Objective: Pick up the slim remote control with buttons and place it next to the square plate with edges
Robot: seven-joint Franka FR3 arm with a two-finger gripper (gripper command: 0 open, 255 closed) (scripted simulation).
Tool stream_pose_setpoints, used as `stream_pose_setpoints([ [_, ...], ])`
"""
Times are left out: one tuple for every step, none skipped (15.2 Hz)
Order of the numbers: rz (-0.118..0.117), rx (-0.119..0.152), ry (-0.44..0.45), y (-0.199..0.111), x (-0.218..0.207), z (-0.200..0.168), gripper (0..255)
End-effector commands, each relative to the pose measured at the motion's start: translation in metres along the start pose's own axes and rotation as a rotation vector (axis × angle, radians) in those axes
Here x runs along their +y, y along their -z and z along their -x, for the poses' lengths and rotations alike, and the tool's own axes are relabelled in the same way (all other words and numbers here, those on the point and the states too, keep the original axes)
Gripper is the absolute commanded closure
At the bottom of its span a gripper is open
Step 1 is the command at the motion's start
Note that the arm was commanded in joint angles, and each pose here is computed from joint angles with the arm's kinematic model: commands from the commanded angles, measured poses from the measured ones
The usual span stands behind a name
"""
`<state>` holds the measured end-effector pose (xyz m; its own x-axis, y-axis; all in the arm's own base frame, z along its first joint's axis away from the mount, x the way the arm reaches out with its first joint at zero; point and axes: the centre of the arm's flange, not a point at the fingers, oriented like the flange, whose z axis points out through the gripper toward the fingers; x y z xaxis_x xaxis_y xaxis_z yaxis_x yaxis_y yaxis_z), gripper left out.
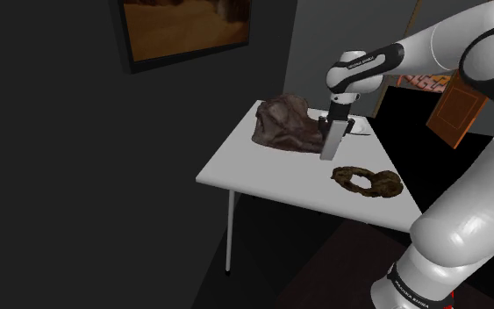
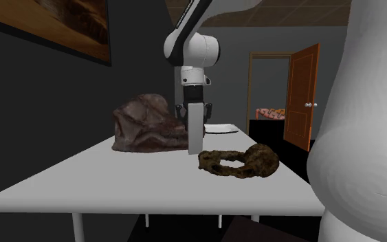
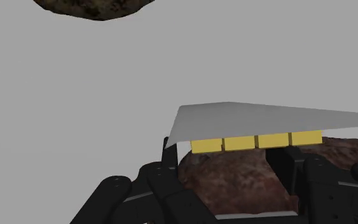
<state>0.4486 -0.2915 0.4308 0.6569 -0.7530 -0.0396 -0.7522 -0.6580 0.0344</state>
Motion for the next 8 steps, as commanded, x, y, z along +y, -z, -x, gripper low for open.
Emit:
stream_pose_setpoints([
  [-0.012,0.047,0.0,0.001,0.016,-0.026,255],
  [-0.012,0.047,0.0,0.001,0.023,-0.037,255],
  [-0.012,0.047,0.0,0.001,0.03,-0.048,255],
  [-0.012,0.047,0.0,0.002,0.037,-0.059,255],
  [-0.012,0.047,0.0,0.002,0.045,-0.07,255],
  [-0.012,0.047,0.0,0.002,0.052,-0.081,255],
  [-0.012,0.047,0.0,0.002,0.059,-0.092,255],
  [-0.012,0.047,0.0,0.002,0.066,-0.103,255],
])
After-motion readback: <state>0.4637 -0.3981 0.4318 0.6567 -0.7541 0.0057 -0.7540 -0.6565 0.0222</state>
